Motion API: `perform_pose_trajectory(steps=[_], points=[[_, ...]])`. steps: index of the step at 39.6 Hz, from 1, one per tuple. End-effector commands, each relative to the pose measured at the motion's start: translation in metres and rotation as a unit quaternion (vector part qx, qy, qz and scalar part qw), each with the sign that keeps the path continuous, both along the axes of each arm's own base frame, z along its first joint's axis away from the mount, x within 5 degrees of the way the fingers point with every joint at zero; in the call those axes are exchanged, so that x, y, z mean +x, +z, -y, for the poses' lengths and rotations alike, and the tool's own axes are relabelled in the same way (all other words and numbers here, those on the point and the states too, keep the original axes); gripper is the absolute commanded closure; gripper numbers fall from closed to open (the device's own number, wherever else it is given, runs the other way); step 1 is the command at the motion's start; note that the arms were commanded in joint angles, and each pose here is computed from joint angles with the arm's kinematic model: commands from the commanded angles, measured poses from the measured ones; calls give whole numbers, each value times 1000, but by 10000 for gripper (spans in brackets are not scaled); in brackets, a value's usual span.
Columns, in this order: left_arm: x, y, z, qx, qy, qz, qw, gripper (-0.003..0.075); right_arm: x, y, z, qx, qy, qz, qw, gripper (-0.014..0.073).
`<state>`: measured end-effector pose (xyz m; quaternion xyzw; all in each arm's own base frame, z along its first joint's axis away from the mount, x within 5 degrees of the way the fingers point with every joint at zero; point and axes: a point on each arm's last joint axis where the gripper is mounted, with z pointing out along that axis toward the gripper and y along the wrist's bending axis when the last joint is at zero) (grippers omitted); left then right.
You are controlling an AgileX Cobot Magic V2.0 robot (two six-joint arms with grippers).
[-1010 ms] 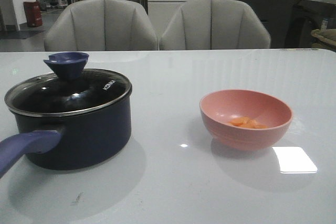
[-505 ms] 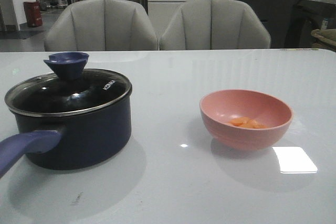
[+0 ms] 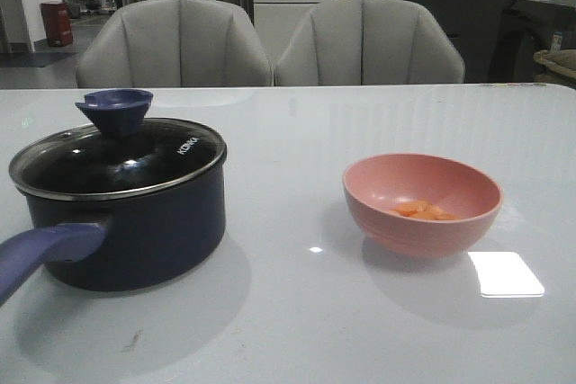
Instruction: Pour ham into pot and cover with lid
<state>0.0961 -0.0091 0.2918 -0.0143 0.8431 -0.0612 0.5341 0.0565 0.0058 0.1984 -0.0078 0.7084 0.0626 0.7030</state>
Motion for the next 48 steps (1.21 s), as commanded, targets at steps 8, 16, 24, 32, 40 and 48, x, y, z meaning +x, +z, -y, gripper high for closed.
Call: perform_pose_trajectory(steps=[8,16,24,32,40,48], points=[[47,44,9,-26,-11,-76,997,64,-1,5,1,-2,-6,47,999,458],[93,55,23,-40,-35,-111,992,73,-1,5,1,-1,-6,47,999,458],[132,57,63,-33,-98,-156,982,94,-1,5,1,-1,-6,47,999,458],[164,53,101,-10,-114,-203,973,94,-1,5,1,-1,-6,47,999,458],[190,44,136,10,-112,-241,964,94,-1,5,1,-1,-6,47,999,458],[213,31,148,26,-88,-308,947,94,-1,5,1,-1,-6,47,999,458]])
